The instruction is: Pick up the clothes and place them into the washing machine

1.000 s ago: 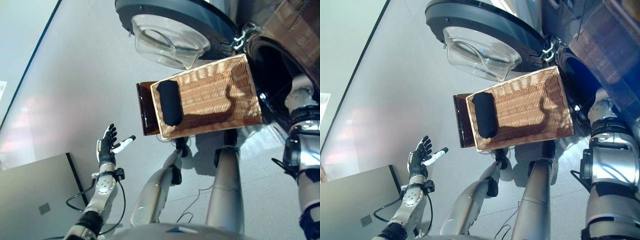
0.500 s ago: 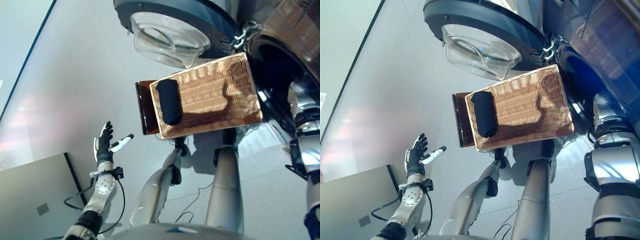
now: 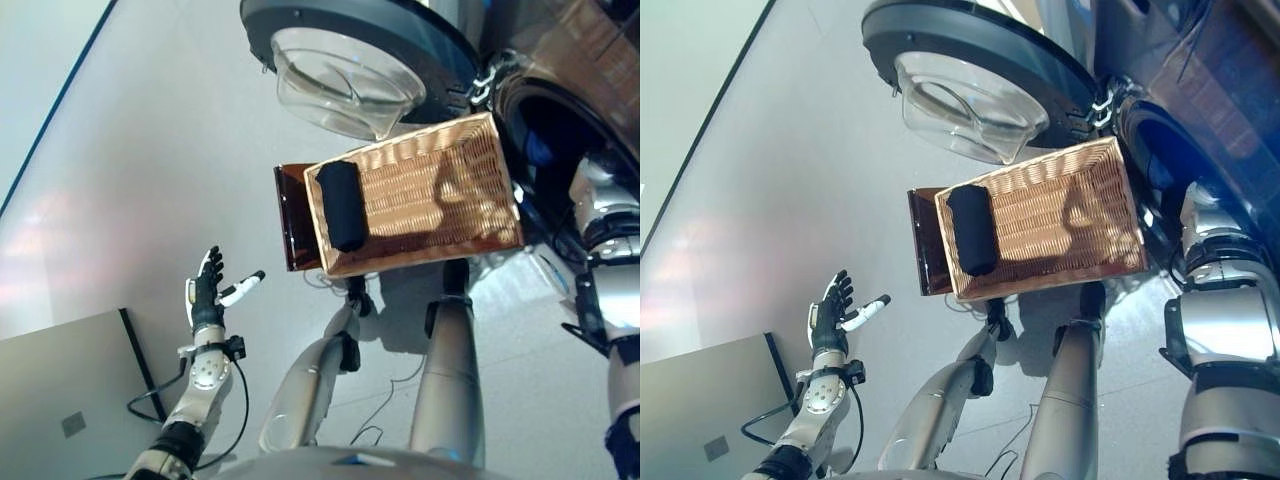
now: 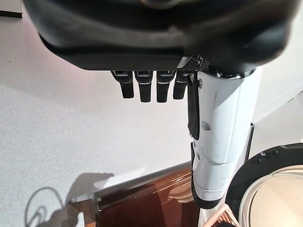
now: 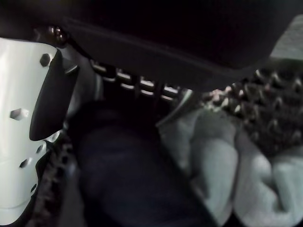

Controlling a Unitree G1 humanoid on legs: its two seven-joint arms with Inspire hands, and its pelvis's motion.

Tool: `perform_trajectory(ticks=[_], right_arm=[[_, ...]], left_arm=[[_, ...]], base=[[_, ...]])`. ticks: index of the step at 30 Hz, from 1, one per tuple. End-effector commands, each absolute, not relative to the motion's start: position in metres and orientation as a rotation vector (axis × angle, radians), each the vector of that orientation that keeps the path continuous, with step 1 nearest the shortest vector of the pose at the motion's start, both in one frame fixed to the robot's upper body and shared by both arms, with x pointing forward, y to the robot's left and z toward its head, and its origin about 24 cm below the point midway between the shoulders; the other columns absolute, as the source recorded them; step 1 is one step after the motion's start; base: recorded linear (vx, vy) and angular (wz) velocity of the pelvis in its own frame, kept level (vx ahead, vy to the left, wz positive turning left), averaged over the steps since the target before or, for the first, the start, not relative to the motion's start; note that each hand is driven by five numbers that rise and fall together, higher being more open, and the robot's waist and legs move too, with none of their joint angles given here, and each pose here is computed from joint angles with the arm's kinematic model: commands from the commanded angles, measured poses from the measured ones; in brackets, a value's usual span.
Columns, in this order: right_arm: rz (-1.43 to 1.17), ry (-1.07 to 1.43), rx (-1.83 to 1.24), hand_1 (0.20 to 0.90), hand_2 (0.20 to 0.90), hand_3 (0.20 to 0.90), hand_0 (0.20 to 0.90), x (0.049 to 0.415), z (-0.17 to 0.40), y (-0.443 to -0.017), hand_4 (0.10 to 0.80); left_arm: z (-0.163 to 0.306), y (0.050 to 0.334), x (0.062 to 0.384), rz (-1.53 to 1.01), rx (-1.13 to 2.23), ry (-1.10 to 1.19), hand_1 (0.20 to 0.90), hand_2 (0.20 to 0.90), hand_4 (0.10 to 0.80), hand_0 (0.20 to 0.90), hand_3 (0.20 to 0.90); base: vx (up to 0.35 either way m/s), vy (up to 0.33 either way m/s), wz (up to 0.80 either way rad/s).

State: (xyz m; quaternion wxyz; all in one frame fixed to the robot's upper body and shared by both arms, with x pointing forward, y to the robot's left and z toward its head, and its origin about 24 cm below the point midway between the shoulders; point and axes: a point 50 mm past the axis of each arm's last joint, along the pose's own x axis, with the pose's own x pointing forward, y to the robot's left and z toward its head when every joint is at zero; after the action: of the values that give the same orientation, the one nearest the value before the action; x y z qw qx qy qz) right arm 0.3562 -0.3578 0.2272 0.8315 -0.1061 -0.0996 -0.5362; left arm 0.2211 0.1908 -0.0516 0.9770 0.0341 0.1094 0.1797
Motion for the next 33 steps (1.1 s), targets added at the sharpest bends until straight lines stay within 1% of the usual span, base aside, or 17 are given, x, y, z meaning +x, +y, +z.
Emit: perform_trajectory(ticks=[1, 2, 6, 13, 14, 16, 18, 19, 21, 22, 25, 31, 33], right_arm=[[-1.085, -0.445, -0.145, 0.9, 0.9, 0.9, 0.9, 0.36, 0.269, -0.341, 0.8], [-1.05, -0.415, -0.101, 0.9, 0.9, 0.9, 0.9, 0.366, 0.253, -0.331, 0.8], [-1.002, -0.355, -0.038, 0.9, 0.9, 0.9, 0.9, 0.374, 0.226, -0.316, 0.8], [-0.964, -0.269, 0.122, 0.9, 0.9, 0.9, 0.9, 0.373, 0.189, -0.311, 0.8], [-0.948, -0.242, 0.144, 0.9, 0.9, 0.9, 0.9, 0.374, 0.177, -0.306, 0.8], [-0.834, -0.154, 0.196, 0.9, 0.9, 0.9, 0.9, 0.372, 0.127, -0.27, 0.8], [-0.834, -0.151, 0.196, 0.9, 0.9, 0.9, 0.9, 0.371, 0.126, -0.269, 0.8], [-0.786, -0.091, 0.198, 0.9, 0.9, 0.9, 0.9, 0.365, 0.099, -0.256, 0.8], [-0.742, -0.013, 0.228, 0.9, 0.9, 0.9, 0.9, 0.353, 0.067, -0.239, 0.8], [-0.743, -0.012, 0.229, 0.9, 0.9, 0.9, 0.9, 0.352, 0.066, -0.239, 0.8], [-0.725, 0.074, 0.251, 0.9, 0.9, 0.9, 0.9, 0.335, 0.033, -0.23, 0.8], [-0.673, 0.237, 0.244, 0.9, 0.9, 0.9, 0.9, 0.297, -0.021, -0.217, 0.8], [-0.65, 0.261, 0.246, 0.9, 0.9, 0.9, 0.9, 0.286, -0.03, -0.215, 0.8]], left_arm=[[-0.048, 0.234, 0.218, 0.493, 0.113, 0.205, 0.9, 0.9, 0.8, 0.9, 0.9], [-0.05, 0.232, 0.219, 0.487, 0.115, 0.214, 0.9, 0.9, 0.8, 0.9, 0.9], [-0.052, 0.233, 0.218, 0.482, 0.121, 0.23, 0.9, 0.9, 0.8, 0.9, 0.9], [-0.054, 0.231, 0.218, 0.46, 0.124, 0.238, 0.9, 0.9, 0.8, 0.9, 0.9], [-0.055, 0.231, 0.218, 0.458, 0.123, 0.248, 0.9, 0.9, 0.8, 0.9, 0.9], [-0.065, 0.236, 0.212, 0.495, 0.124, 0.312, 0.9, 0.9, 0.8, 0.9, 0.9], [-0.066, 0.237, 0.211, 0.496, 0.126, 0.313, 0.9, 0.9, 0.8, 0.9, 0.9], [-0.068, 0.233, 0.21, 0.487, 0.116, 0.322, 0.9, 0.9, 0.8, 0.9, 0.9], [-0.075, 0.231, 0.204, 0.483, 0.116, 0.361, 0.9, 0.9, 0.8, 0.9, 0.9], [-0.075, 0.231, 0.204, 0.483, 0.117, 0.362, 0.9, 0.9, 0.8, 0.9, 0.9], [-0.08, 0.229, 0.199, 0.48, 0.117, 0.391, 0.9, 0.9, 0.8, 0.9, 0.9], [-0.094, 0.236, 0.184, 0.506, 0.142, 0.477, 0.9, 0.9, 0.8, 0.9, 0.9], [-0.1, 0.24, 0.178, 0.524, 0.152, 0.52, 0.9, 0.9, 0.8, 0.9, 0.9]], base=[[0.055, 0.061, -0.09], [0.055, 0.062, -0.09], [0.034, 0.061, -0.02], [0.009, 0.014, -0.02], [0.072, -0.004, 0.13], [0.115, -0.008, 0.12], [0.057, 0.002, 0.0], [0.081, 0.012, -0.07], [0.086, 0.008, -0.07], [0.088, 0.004, -0.07], [0.087, -0.008, 0.0], [0.095, 0.005, -0.05], [0.078, 0.011, 0.02]])
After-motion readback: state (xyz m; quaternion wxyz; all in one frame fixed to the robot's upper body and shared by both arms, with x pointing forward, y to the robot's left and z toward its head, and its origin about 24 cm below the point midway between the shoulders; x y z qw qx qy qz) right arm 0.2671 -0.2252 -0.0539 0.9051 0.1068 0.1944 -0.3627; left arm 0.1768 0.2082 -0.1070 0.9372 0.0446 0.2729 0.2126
